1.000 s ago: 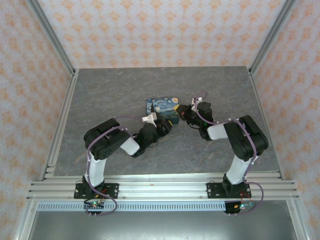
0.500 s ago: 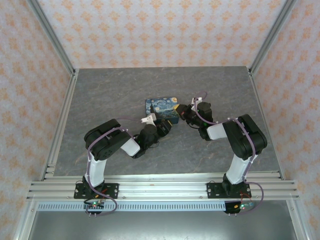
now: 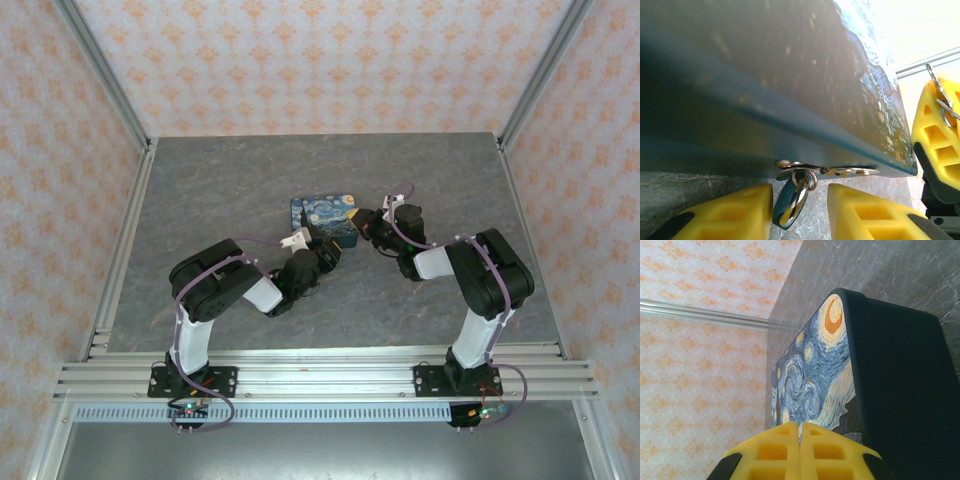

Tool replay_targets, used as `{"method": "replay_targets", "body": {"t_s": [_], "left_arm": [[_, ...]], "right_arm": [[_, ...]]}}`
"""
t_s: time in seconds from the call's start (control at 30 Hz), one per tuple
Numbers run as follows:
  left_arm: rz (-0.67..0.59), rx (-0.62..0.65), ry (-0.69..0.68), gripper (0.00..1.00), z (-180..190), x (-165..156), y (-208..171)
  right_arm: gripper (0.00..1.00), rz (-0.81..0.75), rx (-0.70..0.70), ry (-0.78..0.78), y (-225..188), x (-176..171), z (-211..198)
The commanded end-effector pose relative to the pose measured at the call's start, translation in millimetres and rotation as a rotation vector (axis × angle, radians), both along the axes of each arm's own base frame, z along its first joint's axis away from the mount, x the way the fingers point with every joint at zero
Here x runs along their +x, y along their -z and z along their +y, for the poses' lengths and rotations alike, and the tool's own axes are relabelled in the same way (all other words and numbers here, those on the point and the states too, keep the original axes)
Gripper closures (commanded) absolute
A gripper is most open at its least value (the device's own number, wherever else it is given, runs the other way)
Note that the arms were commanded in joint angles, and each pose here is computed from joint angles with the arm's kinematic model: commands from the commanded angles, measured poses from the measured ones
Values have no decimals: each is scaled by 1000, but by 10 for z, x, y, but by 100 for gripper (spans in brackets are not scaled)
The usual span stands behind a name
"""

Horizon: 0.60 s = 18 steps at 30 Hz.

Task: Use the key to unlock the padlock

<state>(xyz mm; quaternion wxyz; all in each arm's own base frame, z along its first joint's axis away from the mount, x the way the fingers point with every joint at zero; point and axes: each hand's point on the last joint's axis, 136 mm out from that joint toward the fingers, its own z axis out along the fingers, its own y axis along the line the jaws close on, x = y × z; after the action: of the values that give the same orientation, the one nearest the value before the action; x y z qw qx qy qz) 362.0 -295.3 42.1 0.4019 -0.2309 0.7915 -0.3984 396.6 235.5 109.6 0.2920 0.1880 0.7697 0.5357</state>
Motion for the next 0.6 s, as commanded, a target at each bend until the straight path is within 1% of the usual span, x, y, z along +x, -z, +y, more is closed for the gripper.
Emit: {"method": "replay_targets", "body": {"t_s": [0.0, 0.17, 0.47, 0.57], "left_arm": [[45, 80, -22, 66, 46, -48, 173], [62, 105, -37, 72, 74, -58, 220], [85, 151, -38, 73, 81, -66, 307], [89, 164, -40, 76, 89, -60, 322]], "right_arm": [[100, 75, -28, -15, 247, -54, 2], [100, 78, -28, -15, 262, -55, 2], [100, 78, -27, -17, 273, -56, 8], [100, 81, -26, -18, 280, -58, 10]]}}
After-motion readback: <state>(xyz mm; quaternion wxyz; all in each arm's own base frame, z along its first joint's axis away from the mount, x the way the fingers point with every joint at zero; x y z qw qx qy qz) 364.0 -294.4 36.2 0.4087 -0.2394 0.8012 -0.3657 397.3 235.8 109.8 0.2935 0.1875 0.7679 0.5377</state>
